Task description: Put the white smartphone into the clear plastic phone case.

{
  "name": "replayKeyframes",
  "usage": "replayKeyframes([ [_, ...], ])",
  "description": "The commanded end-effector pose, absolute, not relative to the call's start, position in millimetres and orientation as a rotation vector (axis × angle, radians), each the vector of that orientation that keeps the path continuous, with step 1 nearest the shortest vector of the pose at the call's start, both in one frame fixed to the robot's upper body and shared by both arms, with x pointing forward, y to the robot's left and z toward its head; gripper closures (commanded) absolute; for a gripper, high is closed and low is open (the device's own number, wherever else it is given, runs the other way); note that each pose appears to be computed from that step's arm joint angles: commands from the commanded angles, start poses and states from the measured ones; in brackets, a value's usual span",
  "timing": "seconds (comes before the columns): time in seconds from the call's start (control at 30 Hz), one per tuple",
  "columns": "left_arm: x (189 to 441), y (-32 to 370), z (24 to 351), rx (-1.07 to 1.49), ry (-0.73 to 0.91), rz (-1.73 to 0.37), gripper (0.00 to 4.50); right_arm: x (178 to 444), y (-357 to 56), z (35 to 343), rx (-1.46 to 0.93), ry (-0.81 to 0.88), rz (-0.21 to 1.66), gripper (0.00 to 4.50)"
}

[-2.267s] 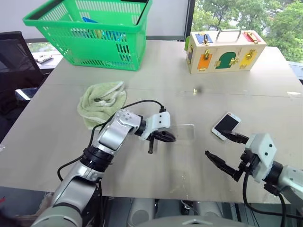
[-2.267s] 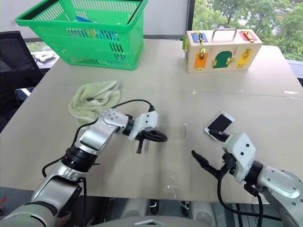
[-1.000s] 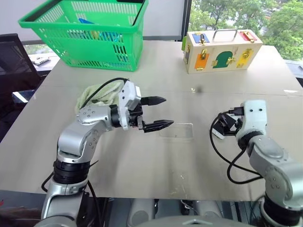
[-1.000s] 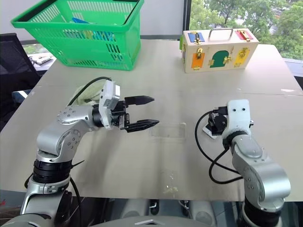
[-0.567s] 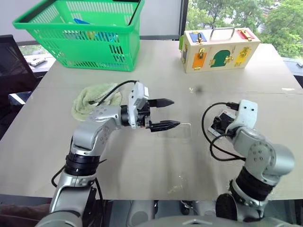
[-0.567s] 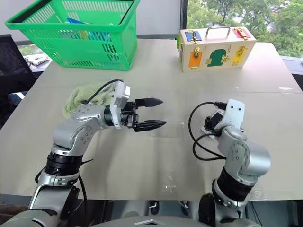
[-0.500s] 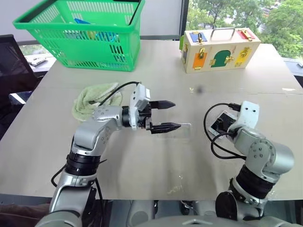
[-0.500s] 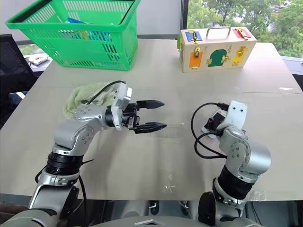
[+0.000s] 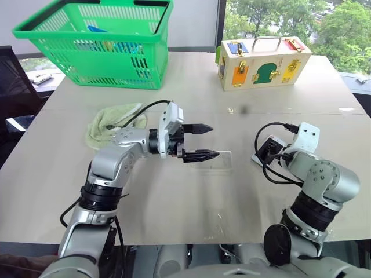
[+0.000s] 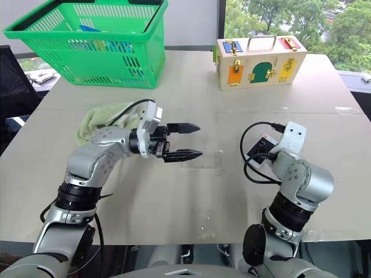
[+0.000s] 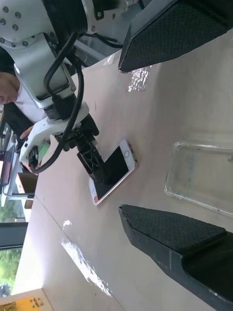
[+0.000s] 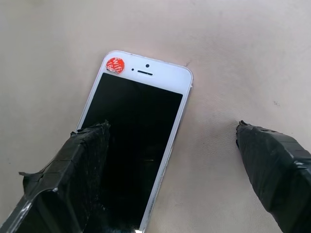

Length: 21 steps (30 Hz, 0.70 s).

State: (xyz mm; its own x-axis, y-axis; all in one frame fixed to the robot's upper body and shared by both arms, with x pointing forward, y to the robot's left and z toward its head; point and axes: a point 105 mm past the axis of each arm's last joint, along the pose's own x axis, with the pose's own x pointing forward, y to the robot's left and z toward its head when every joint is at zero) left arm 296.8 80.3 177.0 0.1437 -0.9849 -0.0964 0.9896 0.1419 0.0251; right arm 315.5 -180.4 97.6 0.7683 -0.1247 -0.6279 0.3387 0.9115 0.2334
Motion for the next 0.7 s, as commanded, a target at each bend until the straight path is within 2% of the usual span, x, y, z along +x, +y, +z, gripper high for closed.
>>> replayKeyframes([
  [0.03, 295, 77, 182, 0.106, 0.03, -1.434, 0.02, 327, -126, 101, 0.422, 0.702, -0.057, 0.0],
  [0.2, 296, 77, 180, 0.1, 0.038, -1.433, 0.02, 334, -99, 116, 0.396, 0.665, 0.106, 0.0],
  [0.43, 298, 75, 179, 0.092, 0.036, -1.436, 0.02, 338, -97, 119, 0.308, 0.665, 0.121, 0.0],
  [0.7, 304, 81, 170, 0.085, 0.059, -1.405, 0.02, 342, -101, 137, 0.105, 0.568, 0.155, 0.0],
])
